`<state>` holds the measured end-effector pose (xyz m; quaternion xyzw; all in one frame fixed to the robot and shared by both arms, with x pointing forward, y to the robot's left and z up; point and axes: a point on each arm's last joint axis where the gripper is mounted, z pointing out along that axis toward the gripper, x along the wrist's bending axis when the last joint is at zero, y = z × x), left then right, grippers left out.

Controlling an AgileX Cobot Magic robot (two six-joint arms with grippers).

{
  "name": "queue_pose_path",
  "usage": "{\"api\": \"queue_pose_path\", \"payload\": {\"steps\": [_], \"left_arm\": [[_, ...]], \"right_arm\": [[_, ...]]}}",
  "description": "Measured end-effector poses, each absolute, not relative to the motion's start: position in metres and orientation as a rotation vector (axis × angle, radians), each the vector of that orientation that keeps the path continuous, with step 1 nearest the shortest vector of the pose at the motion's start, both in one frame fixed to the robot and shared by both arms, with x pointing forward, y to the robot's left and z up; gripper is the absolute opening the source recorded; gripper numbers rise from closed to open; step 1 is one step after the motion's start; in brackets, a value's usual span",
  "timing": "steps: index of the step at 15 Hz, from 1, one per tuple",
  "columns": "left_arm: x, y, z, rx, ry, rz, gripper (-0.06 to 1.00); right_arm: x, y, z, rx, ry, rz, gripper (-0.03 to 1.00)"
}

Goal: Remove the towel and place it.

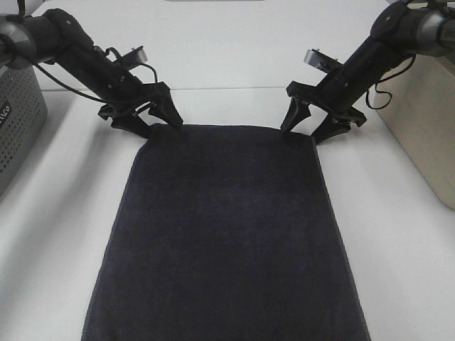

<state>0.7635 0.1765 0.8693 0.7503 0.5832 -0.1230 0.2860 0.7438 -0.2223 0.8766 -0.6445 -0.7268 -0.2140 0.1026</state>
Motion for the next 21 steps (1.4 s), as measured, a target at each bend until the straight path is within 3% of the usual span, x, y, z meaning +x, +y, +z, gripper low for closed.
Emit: {"api": "queue_pose_path", "payload": {"steps": [2, 3, 4, 5, 6, 7, 11, 16, 21], "left_arm": [[0.764, 0.168, 0.867, 1.969, 1.603, -0.329, 0.66], [0.765, 0.169, 0.864, 1.961, 1.626, -0.322, 0.56], [0.765, 0.17, 0.863, 1.968, 1.635, -0.301, 0.42], [0.766, 0.172, 0.86, 1.993, 1.634, -0.275, 0.15], [0.766, 0.173, 0.858, 2.007, 1.619, -0.27, 0.04], [0.766, 0.173, 0.857, 2.017, 1.607, -0.266, 0.01], [0.768, 0.173, 0.863, 2.063, 1.578, -0.219, 0.0], [0.784, 0.174, 0.892, 2.07, 1.49, -0.022, 0.0], [0.799, 0.174, 0.902, 2.003, 1.364, 0.176, 0.0]], "right_arm": [[0.743, -0.214, 0.876, -1.893, -2.197, -0.617, 0.61], [0.744, -0.215, 0.875, -1.904, -2.217, -0.606, 0.51], [0.745, -0.217, 0.871, -1.921, -2.221, -0.594, 0.39], [0.746, -0.218, 0.87, -1.937, -2.231, -0.595, 0.18], [0.746, -0.218, 0.87, -1.939, -2.233, -0.596, 0.09], [0.747, -0.218, 0.869, -1.941, -2.234, -0.598, 0.04], [0.748, -0.218, 0.873, -1.952, -2.243, -0.622, 0.03], [0.763, -0.217, 0.906, -2.039, -2.263, -0.909, 0.03], [0.777, -0.219, 0.913, -2.095, -2.307, -1.118, 0.03]]}}
